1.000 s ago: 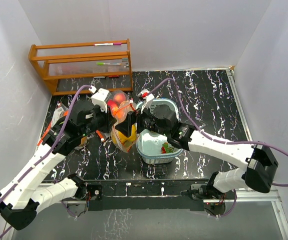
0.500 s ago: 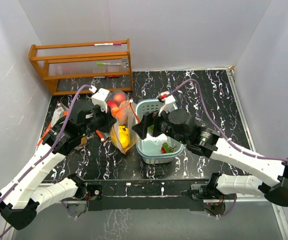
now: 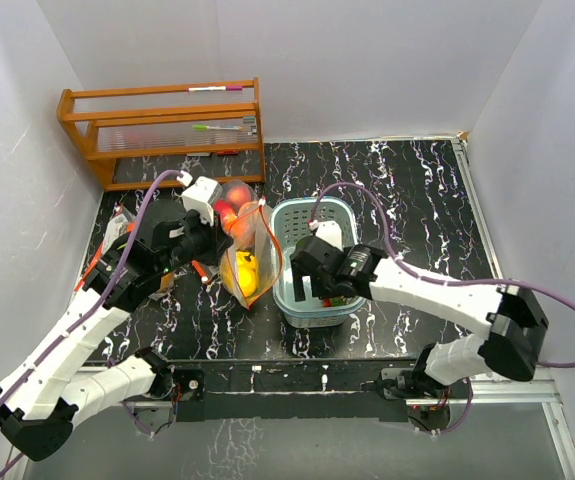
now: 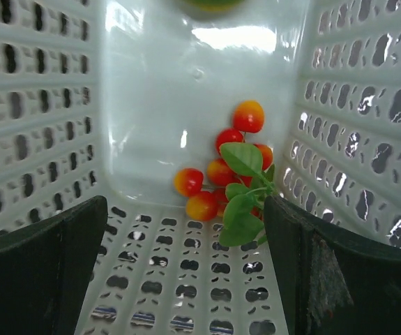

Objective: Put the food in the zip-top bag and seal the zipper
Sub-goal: Pick up the fake fruit from the bin.

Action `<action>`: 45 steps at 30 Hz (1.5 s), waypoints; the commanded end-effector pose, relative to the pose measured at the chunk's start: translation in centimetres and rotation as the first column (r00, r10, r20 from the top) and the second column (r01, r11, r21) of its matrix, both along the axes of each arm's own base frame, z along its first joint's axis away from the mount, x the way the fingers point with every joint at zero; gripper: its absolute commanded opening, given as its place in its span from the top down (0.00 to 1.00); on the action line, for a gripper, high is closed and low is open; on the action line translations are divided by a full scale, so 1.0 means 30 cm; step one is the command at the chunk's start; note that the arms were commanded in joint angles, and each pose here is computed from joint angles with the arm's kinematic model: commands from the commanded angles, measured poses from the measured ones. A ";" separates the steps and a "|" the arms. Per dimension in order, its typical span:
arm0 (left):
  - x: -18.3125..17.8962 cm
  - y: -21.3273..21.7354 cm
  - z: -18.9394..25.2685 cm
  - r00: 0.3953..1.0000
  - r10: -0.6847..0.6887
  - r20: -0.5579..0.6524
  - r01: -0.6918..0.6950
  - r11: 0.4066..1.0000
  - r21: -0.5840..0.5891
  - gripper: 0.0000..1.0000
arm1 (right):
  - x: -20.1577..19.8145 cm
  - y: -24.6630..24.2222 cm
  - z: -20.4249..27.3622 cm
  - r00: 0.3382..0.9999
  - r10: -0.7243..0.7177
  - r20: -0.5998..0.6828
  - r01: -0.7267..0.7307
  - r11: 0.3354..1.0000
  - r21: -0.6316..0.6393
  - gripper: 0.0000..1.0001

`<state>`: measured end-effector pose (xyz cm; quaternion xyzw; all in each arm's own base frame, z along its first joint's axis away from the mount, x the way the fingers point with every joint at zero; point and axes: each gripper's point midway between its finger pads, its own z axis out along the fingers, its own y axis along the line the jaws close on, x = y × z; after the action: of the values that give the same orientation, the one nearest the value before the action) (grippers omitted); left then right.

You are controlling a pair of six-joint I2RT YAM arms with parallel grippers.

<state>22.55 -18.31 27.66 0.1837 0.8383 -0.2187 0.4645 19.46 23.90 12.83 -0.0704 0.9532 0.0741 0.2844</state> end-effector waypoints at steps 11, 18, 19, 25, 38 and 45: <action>-0.008 0.025 0.034 0.997 -0.008 0.076 0.007 1.000 0.004 1.00 | -0.061 -0.110 -0.276 0.968 -0.174 -0.181 0.110 0.941 -0.320 0.00; -0.004 0.027 0.032 0.997 -0.004 0.075 0.003 1.000 0.010 1.00 | -0.022 -0.074 -0.273 0.976 -0.161 -0.147 0.112 0.948 -0.298 0.55; -0.004 0.025 0.033 0.997 -0.005 0.074 0.004 1.000 0.010 1.00 | -0.010 -0.068 -0.252 0.978 -0.161 -0.130 0.117 0.950 -0.290 0.66; 0.002 0.019 0.039 0.998 -0.004 0.068 0.004 1.000 0.008 1.00 | 0.072 -0.037 -0.021 0.987 -0.159 0.020 0.160 0.971 -0.179 0.92; 0.023 -0.024 -0.013 1.000 -0.013 0.010 0.013 1.000 -0.005 1.00 | 0.039 0.069 0.751 0.892 0.053 0.448 -0.255 0.879 0.404 0.92; 0.042 -0.064 -0.043 0.999 -0.036 -0.023 0.036 0.999 -0.016 1.00 | -0.060 0.174 0.961 0.772 0.186 0.608 -0.547 0.682 0.485 0.92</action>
<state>23.58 -19.29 26.21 0.1914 0.8432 -0.2167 0.4533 18.94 26.19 36.50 -0.1190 0.7992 0.3417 0.4799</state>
